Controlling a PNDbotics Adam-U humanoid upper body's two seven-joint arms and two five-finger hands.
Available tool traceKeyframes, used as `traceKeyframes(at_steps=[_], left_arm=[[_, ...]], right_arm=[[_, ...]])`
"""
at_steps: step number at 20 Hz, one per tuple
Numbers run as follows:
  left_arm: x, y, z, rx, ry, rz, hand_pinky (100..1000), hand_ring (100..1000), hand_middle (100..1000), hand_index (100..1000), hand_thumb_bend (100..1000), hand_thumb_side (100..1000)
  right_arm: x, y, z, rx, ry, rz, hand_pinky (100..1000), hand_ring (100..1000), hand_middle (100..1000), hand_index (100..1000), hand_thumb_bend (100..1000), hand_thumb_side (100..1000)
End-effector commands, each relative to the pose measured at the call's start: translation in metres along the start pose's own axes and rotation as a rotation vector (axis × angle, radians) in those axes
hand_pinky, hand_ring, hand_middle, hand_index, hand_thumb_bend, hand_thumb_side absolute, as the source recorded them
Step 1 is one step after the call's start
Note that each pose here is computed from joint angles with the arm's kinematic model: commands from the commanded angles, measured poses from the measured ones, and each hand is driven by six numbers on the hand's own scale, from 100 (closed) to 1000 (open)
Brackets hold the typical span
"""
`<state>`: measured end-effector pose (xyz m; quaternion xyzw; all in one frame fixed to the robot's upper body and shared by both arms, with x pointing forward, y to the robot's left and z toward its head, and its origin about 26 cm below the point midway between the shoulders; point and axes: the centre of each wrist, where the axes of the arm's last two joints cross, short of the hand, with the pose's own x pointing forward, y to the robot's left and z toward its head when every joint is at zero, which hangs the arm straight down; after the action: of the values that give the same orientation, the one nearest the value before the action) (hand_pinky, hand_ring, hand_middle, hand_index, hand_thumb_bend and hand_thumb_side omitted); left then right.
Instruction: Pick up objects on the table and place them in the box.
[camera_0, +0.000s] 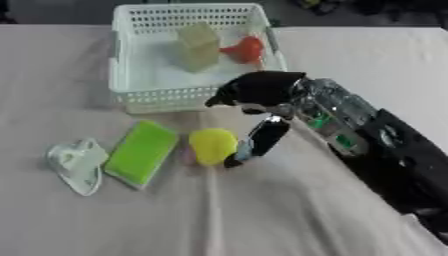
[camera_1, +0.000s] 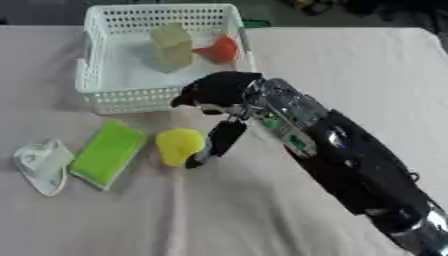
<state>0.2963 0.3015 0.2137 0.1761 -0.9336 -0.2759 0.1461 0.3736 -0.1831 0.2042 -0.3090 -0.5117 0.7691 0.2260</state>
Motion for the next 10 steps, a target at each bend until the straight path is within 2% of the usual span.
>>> traceKeyframes(at_steps=[1, 10], left_arm=[[0.0031, 0.0048, -0.0064, 0.001, -0.027, -0.01, 1000, 990, 934, 970, 100, 949], [0.0031, 0.0047, -0.0069, 0.003, -0.029, -0.007, 1000, 989, 933, 969, 100, 948]], right_arm=[[-0.0035, 0.0229, -0.0095, 0.089, 0.005, -0.028, 886, 913, 862, 987, 728, 743], [-0.0042, 0.0301, -0.0164, 0.114, 0.0, -0.038, 869, 876, 842, 965, 720, 719]])
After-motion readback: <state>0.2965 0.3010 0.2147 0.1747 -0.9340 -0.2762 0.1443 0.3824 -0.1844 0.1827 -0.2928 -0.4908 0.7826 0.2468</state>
